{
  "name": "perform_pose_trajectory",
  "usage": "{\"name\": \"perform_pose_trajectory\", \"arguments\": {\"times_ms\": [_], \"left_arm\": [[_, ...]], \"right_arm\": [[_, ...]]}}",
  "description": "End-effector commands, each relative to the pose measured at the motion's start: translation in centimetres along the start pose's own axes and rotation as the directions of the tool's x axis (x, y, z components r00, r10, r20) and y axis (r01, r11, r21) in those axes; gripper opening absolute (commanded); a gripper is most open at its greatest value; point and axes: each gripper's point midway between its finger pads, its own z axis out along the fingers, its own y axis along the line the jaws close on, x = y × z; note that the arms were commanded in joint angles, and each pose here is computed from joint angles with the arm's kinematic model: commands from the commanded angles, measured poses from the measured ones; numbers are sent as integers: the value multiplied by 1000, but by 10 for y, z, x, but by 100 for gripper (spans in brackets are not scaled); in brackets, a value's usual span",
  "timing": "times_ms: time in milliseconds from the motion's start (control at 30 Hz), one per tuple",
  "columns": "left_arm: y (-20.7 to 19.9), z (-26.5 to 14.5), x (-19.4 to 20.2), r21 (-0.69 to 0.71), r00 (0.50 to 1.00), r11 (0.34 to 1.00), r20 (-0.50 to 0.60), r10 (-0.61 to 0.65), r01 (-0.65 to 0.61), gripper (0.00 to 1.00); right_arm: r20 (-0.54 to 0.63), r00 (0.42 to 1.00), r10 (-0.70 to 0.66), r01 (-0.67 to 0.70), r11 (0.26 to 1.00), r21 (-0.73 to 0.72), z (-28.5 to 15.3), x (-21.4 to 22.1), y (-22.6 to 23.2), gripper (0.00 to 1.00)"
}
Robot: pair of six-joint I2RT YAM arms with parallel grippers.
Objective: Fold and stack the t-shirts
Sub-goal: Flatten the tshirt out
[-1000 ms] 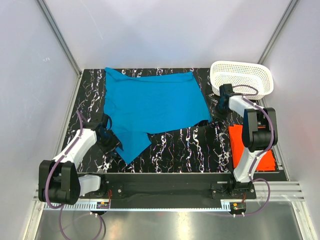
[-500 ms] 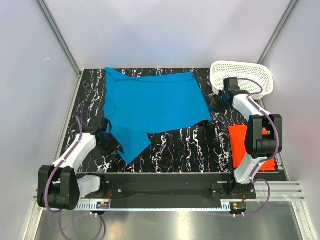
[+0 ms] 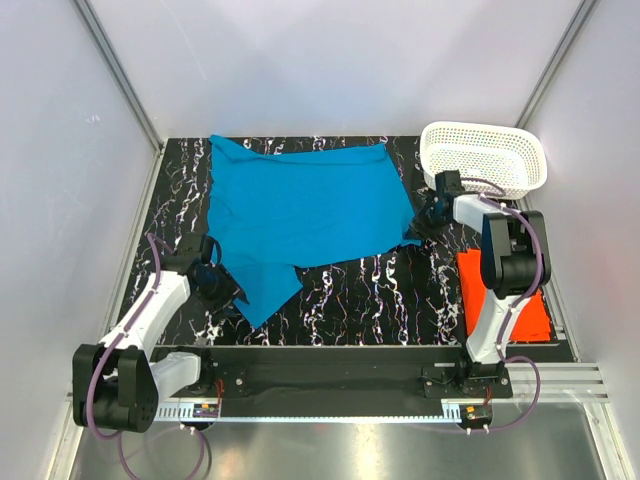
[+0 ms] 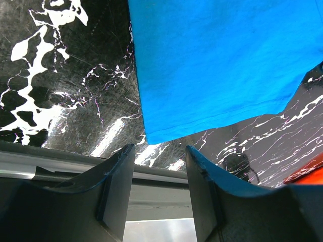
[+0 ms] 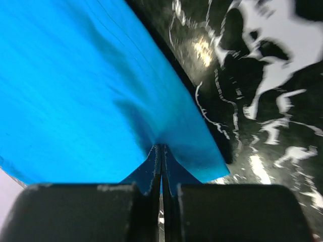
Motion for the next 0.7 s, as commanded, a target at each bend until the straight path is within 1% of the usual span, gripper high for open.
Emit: {"name": "perform_pose_trajectory", "arguments": {"times_ms": [0, 100, 133, 167, 200, 233, 300, 333, 400, 433, 467, 500, 567, 667], "left_arm": [[-11, -7, -6, 47, 1000, 999, 26, 6, -7, 49], [-11, -10, -9, 49, 999, 999, 50, 7, -9, 50], [-11, -10, -10, 48, 998, 999, 56, 7, -10, 50], [-10, -9, -9, 44, 999, 999, 49, 7, -10, 50], [-11, -8, -9, 44, 999, 999, 47, 9, -11, 50], [-10, -7, -8, 40, 999, 999, 40, 9, -11, 50], [-9, -7, -8, 36, 999, 999, 40, 10, -11, 50], [-9, -7, -9, 36, 999, 999, 42, 12, -13, 50], [-9, -7, -9, 38, 999, 999, 45, 11, -12, 50], [-8, -7, -9, 37, 999, 999, 46, 11, -12, 51], [-8, -7, -9, 35, 999, 999, 46, 10, -12, 51], [-8, -7, -10, 33, 999, 999, 47, 12, -13, 51], [-8, -6, -10, 30, 999, 999, 42, 11, -12, 51], [-10, -5, -10, 29, 999, 1000, 36, 12, -13, 51]], "right_arm": [[-50, 998, -25, 24, 999, -35, 9, 18, 12, 2], [-59, 997, -47, 45, 998, -47, 7, 20, 14, 6], [-40, 997, -64, 62, 997, -53, -2, 16, 18, 11], [-5, 997, -80, 80, 996, -29, -7, 11, 16, 14], [22, 994, -107, 108, 994, -17, -13, 6, 15, 19], [63, 992, -113, 113, 994, 4, -26, -3, 13, 28], [91, 989, -114, 112, 993, 25, -39, -9, 7, 35], [108, 990, -91, 87, 995, 43, -49, -14, -1, 39], [111, 993, -38, 32, 998, 56, -55, -11, -13, 44], [133, 991, -25, 18, 999, 50, -63, -11, -14, 46], [144, 990, -11, 3, 998, 55, -65, -11, -16, 50], [145, 989, 10, -20, 998, 68, -65, -8, -22, 52], [163, 986, 43, -56, 995, 79, -64, -9, -25, 55], [155, 984, 92, -108, 989, 100, -53, -13, -27, 55]]}}
